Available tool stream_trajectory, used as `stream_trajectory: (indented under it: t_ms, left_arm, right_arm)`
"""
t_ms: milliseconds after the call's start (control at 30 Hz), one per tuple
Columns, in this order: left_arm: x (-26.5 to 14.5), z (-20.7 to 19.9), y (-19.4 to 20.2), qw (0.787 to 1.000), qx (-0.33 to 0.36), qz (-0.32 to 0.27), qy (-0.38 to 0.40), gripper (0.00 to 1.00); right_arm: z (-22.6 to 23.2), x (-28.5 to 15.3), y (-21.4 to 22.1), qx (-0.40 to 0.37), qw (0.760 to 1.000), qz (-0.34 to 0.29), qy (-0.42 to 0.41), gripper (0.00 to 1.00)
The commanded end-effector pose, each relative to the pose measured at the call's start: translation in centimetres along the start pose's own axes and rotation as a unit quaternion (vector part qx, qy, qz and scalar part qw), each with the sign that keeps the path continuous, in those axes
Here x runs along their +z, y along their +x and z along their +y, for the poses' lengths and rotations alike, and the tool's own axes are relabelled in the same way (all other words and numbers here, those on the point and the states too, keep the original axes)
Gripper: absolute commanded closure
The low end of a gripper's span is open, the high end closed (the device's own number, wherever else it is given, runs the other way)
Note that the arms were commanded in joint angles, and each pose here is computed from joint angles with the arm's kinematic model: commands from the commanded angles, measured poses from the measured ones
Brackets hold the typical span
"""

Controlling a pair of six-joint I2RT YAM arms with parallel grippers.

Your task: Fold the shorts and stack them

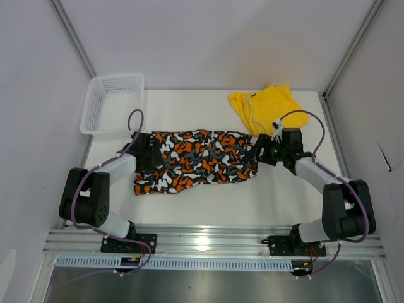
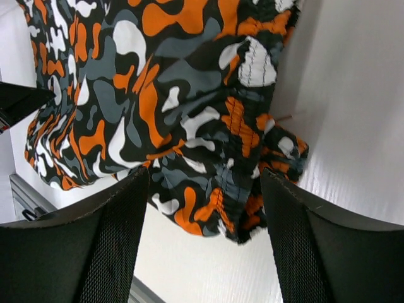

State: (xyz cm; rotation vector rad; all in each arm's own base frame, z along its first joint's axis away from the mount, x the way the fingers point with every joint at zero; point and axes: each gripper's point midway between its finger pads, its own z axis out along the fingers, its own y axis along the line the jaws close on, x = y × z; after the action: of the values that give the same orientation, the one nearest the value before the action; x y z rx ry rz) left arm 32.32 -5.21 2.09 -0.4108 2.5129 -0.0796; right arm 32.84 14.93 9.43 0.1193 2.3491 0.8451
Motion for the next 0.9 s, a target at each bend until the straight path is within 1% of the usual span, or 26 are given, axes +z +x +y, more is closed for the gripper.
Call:
stream_trajectory:
  t_ms: [0,300,400,467,567,600,633,667,733,800,867]
  left_arm:
    - [0.3,0.4,-0.7,1.000,0.007,-0.009,-0.008,0.21]
    - [0.4,0.5,-0.7,1.000,0.006,-0.009,-0.009,0.21]
    - [0.4,0.5,-0.6,1.000,0.007,-0.008,-0.008,0.22]
    - [0.4,0.4,-0.8,1.000,0.006,-0.009,-0.007,0.23]
    - [0.5,0.6,-0.6,1.000,0.005,-0.007,-0.008,0.23]
    - [0.6,0.6,-0.6,1.000,0.004,-0.007,-0.008,0.23]
    - [0.6,0.6,-0.6,1.000,0.004,-0.007,-0.008,0.23]
    - [0.6,0.5,-0.7,1.000,0.004,-0.007,-0.006,0.23]
    - [0.6,0.6,-0.7,1.000,0.003,-0.007,-0.006,0.23]
    - [0.6,0.5,-0.7,1.000,0.003,-0.007,-0.005,0.24]
    - [0.7,0.5,-0.7,1.000,0.003,-0.006,-0.005,0.24]
  right_arm:
    - [1.3,1.1,-2.2,-0.023,0.999,-0.024,-0.039,0.27]
    - [0.5,3.5,-2.0,-0.007,0.999,-0.008,-0.050,0.28]
    - [1.3,3.7,-1.5,-0.003,0.997,0.001,-0.082,0.33]
    - [1.9,3.4,-0.8,0.001,0.994,0.011,-0.105,0.39]
    - [2.7,3.2,0.8,0.012,0.990,0.034,-0.138,0.44]
    - [2.8,3.1,1.2,0.015,0.989,0.038,-0.143,0.48]
    - [2.9,2.9,1.6,0.017,0.988,0.041,-0.147,0.56]
    - [2.9,2.8,2.7,0.018,0.986,0.047,-0.156,0.60]
    - [3.1,2.2,3.3,0.024,0.985,0.048,-0.166,0.66]
    - [3.0,1.8,4.5,0.027,0.983,0.056,-0.171,0.70]
    - [3.1,1.3,5.6,0.028,0.982,0.064,-0.175,0.80]
